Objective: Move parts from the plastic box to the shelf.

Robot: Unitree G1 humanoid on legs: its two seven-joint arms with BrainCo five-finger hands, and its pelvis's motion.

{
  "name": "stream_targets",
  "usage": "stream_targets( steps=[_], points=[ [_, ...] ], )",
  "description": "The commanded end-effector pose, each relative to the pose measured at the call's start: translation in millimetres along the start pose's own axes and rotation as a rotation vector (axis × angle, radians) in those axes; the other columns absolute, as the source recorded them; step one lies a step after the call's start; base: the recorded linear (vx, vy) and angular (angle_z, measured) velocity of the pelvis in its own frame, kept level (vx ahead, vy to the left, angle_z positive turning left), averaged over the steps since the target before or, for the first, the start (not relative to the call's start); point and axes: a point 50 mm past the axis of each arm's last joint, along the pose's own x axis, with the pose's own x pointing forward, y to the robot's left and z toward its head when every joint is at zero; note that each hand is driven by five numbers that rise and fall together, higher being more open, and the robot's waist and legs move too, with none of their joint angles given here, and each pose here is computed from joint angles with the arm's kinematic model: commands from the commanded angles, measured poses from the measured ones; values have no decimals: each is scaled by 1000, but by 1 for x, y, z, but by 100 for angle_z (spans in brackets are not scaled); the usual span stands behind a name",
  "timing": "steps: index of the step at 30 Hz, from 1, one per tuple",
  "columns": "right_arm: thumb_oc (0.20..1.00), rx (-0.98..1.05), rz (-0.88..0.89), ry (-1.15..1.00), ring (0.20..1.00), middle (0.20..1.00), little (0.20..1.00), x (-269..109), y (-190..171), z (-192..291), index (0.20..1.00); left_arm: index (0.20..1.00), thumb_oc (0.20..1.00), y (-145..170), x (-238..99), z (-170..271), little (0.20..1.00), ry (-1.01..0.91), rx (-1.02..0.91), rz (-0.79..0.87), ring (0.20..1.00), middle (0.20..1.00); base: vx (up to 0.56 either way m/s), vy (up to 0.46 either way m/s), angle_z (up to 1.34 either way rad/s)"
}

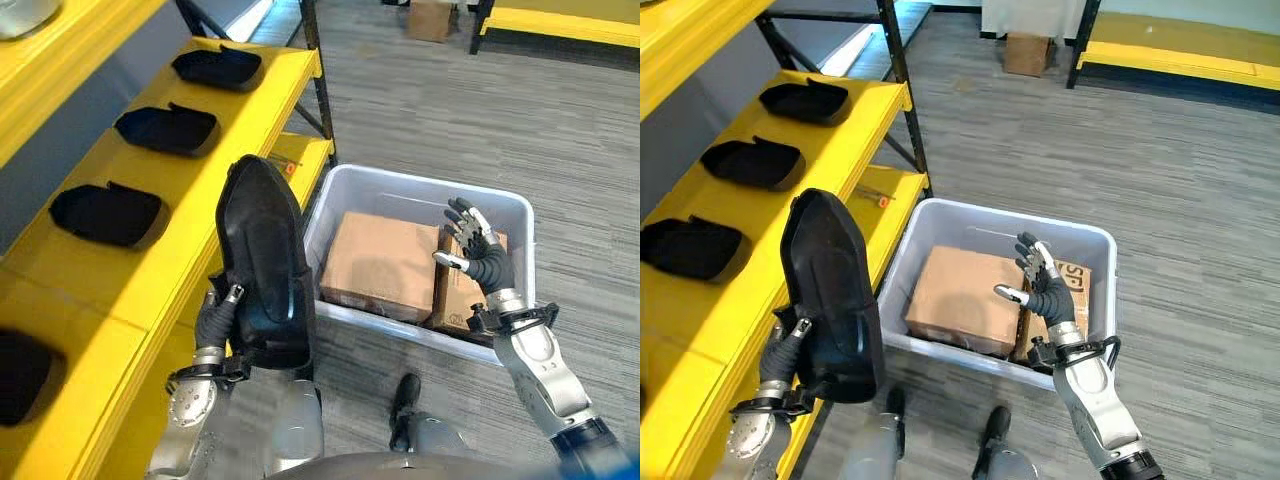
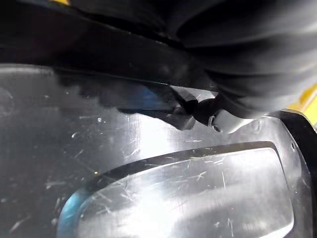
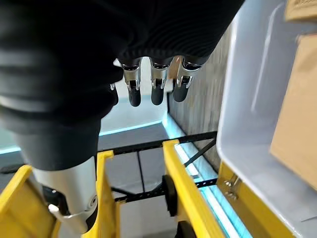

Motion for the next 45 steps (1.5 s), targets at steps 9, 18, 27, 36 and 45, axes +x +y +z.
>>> stream_targets(
  steps=[9, 18, 27, 36, 45],
  points=[
    [1000, 52, -27, -69, 1000, 1000, 1000, 8, 4, 6, 1000, 200, 200, -21, 21, 55, 200, -268, -24, -114, 200, 200, -42, 153, 98],
    [1000, 64, -62, 12, 1000, 1000, 1000, 4, 6, -13, 1000, 200, 200, -7, 15, 52, 200, -247, 46, -72, 200, 200, -78, 169, 46],
    [1000, 130, 23, 51, 1000, 1000, 1000, 7, 25, -21, 1000, 200, 200, -2, 15, 49, 200, -222, 91, -70, 200, 200, -85, 245, 36],
    [1000, 141, 83, 55, 1000, 1000, 1000, 7, 30, -20, 1000, 200, 200, -2, 3, 40, 200, -185, 15, -67, 200, 200, -93, -47, 18],
    [1000, 86, 16, 40, 1000, 1000, 1000, 5, 9, -13, 1000, 200, 200, -18, 14, 54, 200, -241, -19, -134, 200, 200, -178, 109, 87]
  ],
)
